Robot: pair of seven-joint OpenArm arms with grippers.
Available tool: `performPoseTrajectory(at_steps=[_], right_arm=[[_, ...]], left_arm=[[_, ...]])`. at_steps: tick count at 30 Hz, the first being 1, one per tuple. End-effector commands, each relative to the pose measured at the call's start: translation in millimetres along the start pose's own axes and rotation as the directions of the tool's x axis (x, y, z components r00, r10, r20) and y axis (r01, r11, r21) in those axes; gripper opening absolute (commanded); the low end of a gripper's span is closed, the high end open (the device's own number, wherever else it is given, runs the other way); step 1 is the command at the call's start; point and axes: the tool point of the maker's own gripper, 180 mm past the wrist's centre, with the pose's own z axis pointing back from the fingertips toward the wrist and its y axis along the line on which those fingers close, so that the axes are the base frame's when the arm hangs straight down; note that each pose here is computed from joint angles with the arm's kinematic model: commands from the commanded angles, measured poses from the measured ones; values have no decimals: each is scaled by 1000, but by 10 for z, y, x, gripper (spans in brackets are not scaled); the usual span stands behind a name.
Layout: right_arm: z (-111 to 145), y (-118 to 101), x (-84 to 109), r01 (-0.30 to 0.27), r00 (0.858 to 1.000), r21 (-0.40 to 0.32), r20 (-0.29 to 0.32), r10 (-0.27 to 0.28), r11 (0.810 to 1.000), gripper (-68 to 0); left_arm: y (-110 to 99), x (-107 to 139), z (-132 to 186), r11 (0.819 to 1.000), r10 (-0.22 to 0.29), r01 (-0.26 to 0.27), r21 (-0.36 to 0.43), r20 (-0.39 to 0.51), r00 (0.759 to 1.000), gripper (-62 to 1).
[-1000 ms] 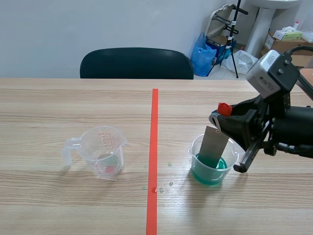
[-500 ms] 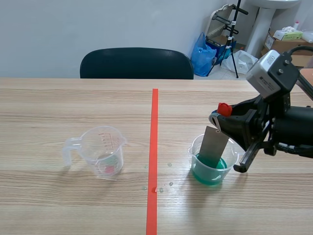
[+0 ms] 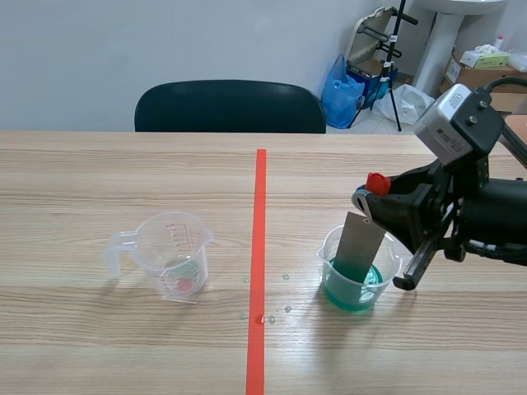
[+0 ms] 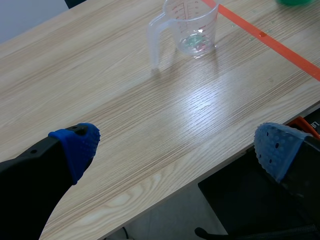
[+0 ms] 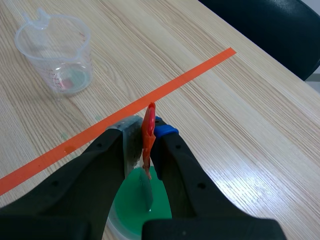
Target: Do the redox reaction experiment
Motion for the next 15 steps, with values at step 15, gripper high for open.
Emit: performPoseTrajectory(at_steps=[15], right_arm=[[-9, -26, 67, -10, 1000, -3, 16, 10, 1000, -669]], left_arm=[[101, 117, -13, 998, 7, -11, 57, 59, 998, 14]])
